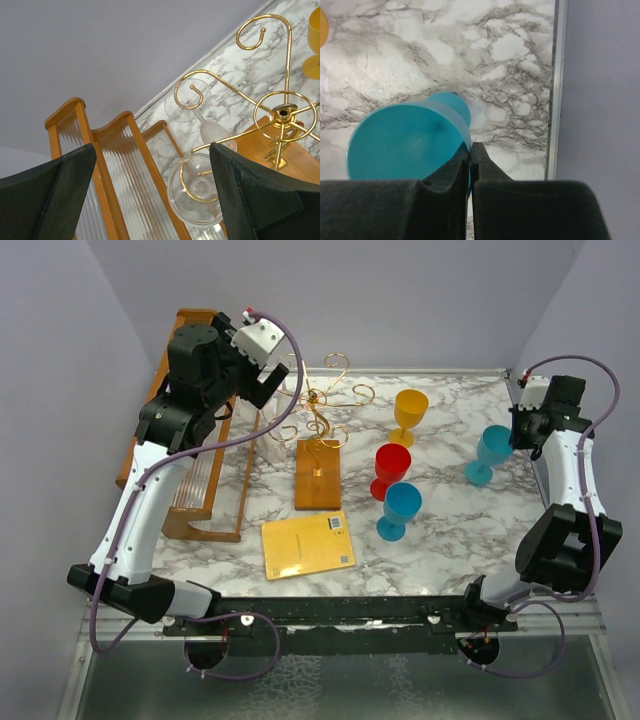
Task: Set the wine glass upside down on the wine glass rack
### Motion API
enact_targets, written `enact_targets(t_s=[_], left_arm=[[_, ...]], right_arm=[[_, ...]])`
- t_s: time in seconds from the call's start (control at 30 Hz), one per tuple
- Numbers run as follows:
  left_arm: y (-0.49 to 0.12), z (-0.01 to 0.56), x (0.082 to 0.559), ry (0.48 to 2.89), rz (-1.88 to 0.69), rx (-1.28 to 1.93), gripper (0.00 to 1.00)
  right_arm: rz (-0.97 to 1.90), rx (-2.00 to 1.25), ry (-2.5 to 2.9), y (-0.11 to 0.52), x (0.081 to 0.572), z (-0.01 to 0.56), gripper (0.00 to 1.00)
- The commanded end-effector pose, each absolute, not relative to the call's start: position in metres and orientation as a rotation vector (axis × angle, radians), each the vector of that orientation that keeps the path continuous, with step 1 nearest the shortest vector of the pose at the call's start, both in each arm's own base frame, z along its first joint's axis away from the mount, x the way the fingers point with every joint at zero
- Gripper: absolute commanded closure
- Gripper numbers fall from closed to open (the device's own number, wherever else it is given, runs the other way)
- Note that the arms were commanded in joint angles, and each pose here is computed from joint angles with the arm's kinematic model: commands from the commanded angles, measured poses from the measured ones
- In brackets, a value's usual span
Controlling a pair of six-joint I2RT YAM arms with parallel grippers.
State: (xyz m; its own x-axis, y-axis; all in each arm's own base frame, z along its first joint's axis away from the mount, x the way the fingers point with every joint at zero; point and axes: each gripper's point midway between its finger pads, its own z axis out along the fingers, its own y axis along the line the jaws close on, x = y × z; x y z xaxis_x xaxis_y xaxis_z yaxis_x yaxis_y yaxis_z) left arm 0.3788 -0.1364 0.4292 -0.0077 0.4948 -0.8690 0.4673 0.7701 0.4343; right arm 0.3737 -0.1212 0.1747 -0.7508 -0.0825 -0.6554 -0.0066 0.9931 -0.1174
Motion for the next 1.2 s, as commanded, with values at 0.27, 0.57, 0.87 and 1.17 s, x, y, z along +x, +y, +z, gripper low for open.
enact_targets(t_s=[0.27,0.57,0.87,1.17], left_arm=[[-0.137,0.483,0.389,1.551,-0.065,0.534,0.01],[-0.174,0.512,0.396,1.483,-0.329,0.461,0.04],[-0.208,0.503,0.389,1.510,-0.602,0.437,0.08],[-0.251,0.502,0.389,1.504,-0.946,0.413,0.10]], right_arm=[[-0.081,-0.204,2.063,-0.104,0.417,0.330,0.99],[0.023,-0.274,1.776,-0.042,0.435,0.438,0.99],[0.228,-0.418,1.565,0.052,0.430,0.499,0.99],[0.443,-0.523,1.428,0.102,0.407,0.531,0.99]])
